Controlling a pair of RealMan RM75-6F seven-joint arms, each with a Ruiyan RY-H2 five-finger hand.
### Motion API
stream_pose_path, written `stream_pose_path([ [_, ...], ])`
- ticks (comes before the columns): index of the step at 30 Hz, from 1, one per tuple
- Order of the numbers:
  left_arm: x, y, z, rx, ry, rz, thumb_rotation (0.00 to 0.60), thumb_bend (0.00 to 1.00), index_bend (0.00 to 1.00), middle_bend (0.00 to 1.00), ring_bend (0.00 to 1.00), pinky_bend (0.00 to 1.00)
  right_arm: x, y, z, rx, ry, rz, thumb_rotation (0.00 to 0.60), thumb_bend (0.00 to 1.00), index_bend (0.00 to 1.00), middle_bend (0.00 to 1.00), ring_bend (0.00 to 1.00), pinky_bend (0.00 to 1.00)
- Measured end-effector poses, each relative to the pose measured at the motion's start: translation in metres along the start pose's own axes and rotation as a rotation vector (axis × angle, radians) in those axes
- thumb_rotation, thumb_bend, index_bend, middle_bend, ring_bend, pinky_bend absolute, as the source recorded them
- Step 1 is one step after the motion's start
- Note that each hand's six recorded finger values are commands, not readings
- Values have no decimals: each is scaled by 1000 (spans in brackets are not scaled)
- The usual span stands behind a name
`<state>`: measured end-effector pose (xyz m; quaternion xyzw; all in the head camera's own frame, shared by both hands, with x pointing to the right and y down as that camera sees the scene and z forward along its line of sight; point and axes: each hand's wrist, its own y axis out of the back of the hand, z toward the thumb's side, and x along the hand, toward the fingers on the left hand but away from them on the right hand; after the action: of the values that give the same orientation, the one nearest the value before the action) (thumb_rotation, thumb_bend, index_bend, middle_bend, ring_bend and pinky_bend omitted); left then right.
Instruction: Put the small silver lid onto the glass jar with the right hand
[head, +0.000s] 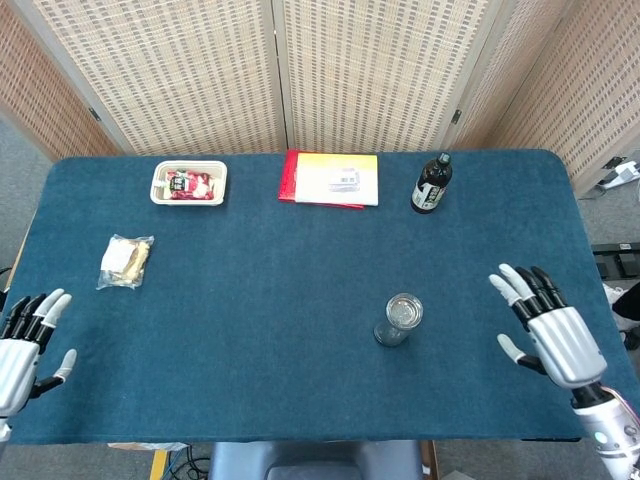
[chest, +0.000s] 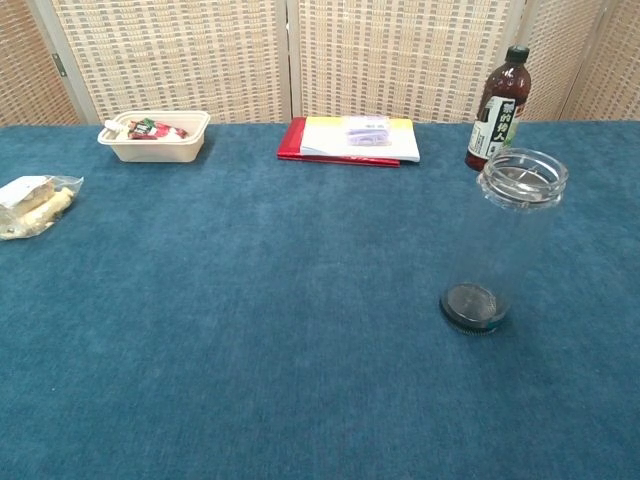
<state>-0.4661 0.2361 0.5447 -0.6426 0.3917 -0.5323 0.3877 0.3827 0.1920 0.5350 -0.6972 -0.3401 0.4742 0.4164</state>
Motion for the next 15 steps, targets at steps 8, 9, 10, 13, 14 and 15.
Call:
stream_pose_path([
  [8,10,-16,7,21,-19,-48,600,390,0,47,0,0,50,-21,-37,26,-121,-37,600,334,12,0,0,0],
  [9,10,-17,8,22,-22,-50,600,390,0,47,0,0,54,-23,-39,30,-131,-37,600,334,12,0,0,0],
  [10,11,-18,9,22,-24,-52,600,390,0,47,0,0,56,-22,-40,32,-136,-42,600,334,12,0,0,0],
  [13,13,-20,11,24,-32,-57,600,390,0,47,0,0,60,-15,-41,33,-147,-82,600,334,12,0,0,0],
  [14,13,-21,11,25,-31,-59,600,390,0,47,0,0,61,-13,-42,34,-151,-93,600,334,12,0,0,0],
  [15,13,-21,10,26,-29,-61,600,390,0,47,0,0,62,-11,-42,34,-154,-101,600,334,12,0,0,0],
])
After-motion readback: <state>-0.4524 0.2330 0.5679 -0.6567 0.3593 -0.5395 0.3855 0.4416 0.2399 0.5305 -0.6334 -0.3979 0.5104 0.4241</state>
